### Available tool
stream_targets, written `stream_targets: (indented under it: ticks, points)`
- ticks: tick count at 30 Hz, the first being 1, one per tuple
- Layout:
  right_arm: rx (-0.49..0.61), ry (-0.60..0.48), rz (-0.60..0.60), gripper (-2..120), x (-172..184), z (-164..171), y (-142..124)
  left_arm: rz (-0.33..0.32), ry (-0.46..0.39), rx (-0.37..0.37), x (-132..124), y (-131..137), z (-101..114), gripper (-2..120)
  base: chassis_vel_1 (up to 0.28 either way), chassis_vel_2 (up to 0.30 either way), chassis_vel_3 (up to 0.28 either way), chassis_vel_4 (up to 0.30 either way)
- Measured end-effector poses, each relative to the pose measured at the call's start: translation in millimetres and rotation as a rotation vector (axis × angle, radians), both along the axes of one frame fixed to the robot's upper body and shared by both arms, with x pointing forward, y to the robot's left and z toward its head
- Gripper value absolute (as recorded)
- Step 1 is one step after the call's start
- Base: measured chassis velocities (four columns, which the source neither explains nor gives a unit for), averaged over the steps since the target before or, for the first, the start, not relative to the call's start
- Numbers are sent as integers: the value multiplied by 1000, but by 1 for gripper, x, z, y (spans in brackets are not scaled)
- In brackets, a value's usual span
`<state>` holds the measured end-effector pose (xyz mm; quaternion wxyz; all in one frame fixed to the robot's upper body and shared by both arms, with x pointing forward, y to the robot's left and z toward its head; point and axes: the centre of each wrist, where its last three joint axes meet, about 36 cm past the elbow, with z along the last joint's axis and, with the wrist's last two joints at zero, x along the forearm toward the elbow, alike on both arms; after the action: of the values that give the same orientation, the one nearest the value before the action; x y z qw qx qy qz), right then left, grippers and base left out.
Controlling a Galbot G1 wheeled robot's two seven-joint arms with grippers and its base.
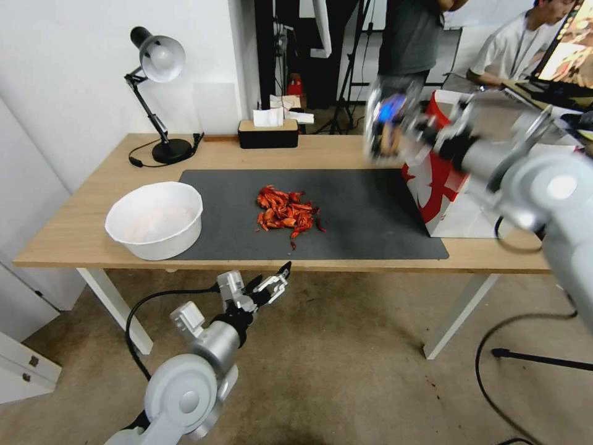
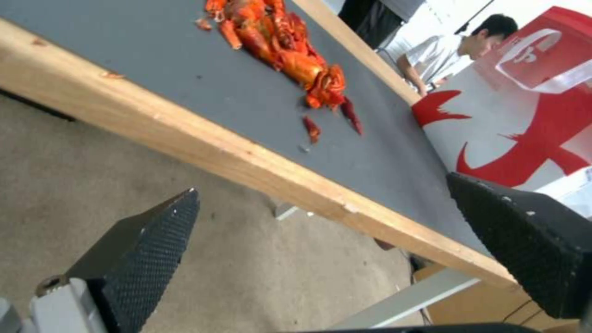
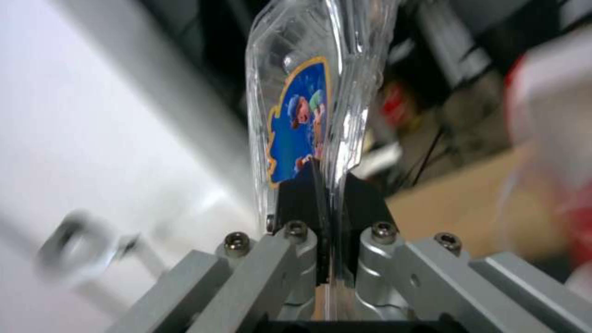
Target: Close the disposable takeout box, then place it into the delivery bag.
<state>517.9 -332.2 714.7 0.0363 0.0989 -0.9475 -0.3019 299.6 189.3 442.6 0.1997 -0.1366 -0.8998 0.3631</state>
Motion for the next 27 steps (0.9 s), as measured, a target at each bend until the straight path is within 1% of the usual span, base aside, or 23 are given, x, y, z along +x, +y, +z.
stream_targets:
  ticks: [2, 3, 4, 5, 6, 7, 8, 9, 10, 11, 13, 15, 17, 19, 21, 22, 23, 24, 27]
  points:
    - [-49, -51, -102, 0, 14, 11, -17, 7, 3, 0, -3, 0, -2, 100, 0, 0, 0, 0]
    - [-49, -51, -102, 0, 14, 11, -17, 7, 3, 0, -3, 0, -2, 100, 0, 0, 0, 0]
    - [-90, -83, -154, 0, 18, 16, -26, 10, 4, 0, -4, 0, -3, 100, 0, 0, 0, 0]
    - [-100, -90, -166, 0, 19, 17, -28, 11, 4, 0, -5, 0, -3, 100, 0, 0, 0, 0]
    - [-189, -128, -243, 0, 23, 20, -42, 15, 6, 0, -6, 1, -4, 100, 0, 0, 0, 0]
    - [-189, -128, -243, 0, 23, 20, -42, 15, 6, 0, -6, 1, -4, 100, 0, 0, 0, 0]
    - [-213, -134, -261, 0, 23, 20, -45, 16, 6, 0, -6, 1, -4, 100, 0, 0, 0, 0]
    - [-304, -146, -317, 0, 25, 15, -54, 18, 9, 1, -7, 2, -5, 100, 0, 0, 0, 0]
    - [-366, -151, -348, 0, 25, 9, -59, 18, 9, 2, -8, 2, -5, 100, 0, 0, 0, 0]
    - [-366, -151, -348, 0, 25, 9, -59, 18, 9, 2, -8, 2, -5, 100, 0, 0, 0, 0]
    - [-482, -141, -394, 0, 26, -13, -66, 17, 7, 7, -11, 2, -4, 100, 0, 0, 0, 0]
    - [-499, -137, -400, 0, 25, -18, -67, 16, 6, 8, -12, 2, -3, 100, 0, 0, 0, 0]
    - [-536, -110, -410, 0, 23, -39, -71, 16, 2, 22, -15, 3, -3, 100, 0, 0, 0, 0]
    - [-538, -103, -408, 0, 22, -43, -73, 14, -2, 28, -15, 3, -3, 100, 0, 0, 0, 0]
    - [-538, -84, -402, 0, 18, -53, -78, 10, -42, 61, -16, 6, -5, 100, 0, 0, 0, 0]
    - [-538, -84, -402, 0, 18, -53, -78, 10, -42, 61, -16, 6, -5, 100, 0, 0, 0, 0]
    - [-538, -81, -403, 0, 17, -55, -80, 11, -61, 74, -16, 7, -8, 100, 0, 0, 0, 0]
    - [-535, -73, -402, 0, 15, -61, -83, 11, -110, 111, -16, 12, -13, 100, 0, 0, 0, 0]
    - [-521, -56, -393, 0, 13, -68, -83, 12, -132, 123, -18, 16, -14, 100, 0, 0, 0, 0]
